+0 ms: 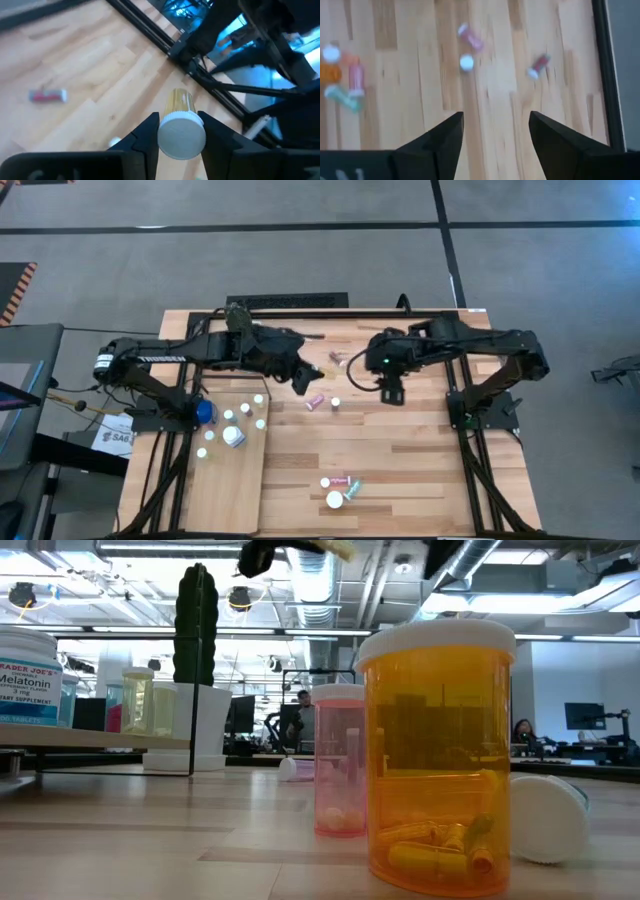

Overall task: Pick and place medicine bottles onto shelf by color
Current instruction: Put the yellow pill bottle on the shelf

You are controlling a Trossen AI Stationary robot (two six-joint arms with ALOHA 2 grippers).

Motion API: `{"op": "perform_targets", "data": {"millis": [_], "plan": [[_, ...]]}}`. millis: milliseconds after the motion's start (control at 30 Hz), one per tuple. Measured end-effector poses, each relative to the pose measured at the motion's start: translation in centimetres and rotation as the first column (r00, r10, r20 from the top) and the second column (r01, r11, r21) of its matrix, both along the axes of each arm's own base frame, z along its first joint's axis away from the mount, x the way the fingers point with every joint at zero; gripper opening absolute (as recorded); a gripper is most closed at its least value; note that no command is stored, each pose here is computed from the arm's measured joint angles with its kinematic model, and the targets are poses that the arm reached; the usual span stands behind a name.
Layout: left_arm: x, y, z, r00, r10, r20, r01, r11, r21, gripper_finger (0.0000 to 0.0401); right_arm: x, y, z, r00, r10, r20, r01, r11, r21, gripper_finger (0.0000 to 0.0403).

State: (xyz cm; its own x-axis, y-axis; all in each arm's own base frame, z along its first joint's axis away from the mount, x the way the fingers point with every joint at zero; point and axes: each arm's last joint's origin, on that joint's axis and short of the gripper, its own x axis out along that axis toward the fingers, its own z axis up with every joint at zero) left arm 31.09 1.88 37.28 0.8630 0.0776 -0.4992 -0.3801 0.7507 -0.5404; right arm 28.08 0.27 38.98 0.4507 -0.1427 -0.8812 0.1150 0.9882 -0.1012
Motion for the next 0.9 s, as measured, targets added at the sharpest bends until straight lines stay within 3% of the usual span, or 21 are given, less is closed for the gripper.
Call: {"op": "perform_targets", "data": {"millis": [133,300,533,767,900], "plan": [[-0.2,-2.1,-0.4,0.999,-0.019,-0.049,0.014,0.996,-0.093,0.0097,-2.2,0.0,0.3,0.996,-0.001,-0.094,0.001,1.0,-0.001,0.0243],[-1.8,-5.5,-2.0,0.965,-0.014,-0.261,-0.046,0.973,-0.224,0.0097,-5.2,-0.1,0.3,0.995,-0.009,-0.097,0.009,1.0,0.0,0.0239],[-5.5,-10.5,-3.8,0.821,0.036,-0.569,-0.255,0.916,-0.309,0.0098,-8.8,-0.2,-2.3,0.996,-0.075,0.05,0.073,0.996,0.042,0.0239],[-9.5,-15.0,-5.0,0.621,0.15,-0.769,-0.482,0.847,-0.224,0.0098,-10.4,-0.2,-5.6,0.982,-0.167,0.091,0.158,0.982,0.099,0.0239],[-11.2,-16.8,-5.4,0.551,0.197,-0.811,-0.563,0.806,-0.186,0.0098,-10.2,-0.2,-6.2,0.98,-0.178,0.09,0.168,0.98,0.106,0.0239]]}}
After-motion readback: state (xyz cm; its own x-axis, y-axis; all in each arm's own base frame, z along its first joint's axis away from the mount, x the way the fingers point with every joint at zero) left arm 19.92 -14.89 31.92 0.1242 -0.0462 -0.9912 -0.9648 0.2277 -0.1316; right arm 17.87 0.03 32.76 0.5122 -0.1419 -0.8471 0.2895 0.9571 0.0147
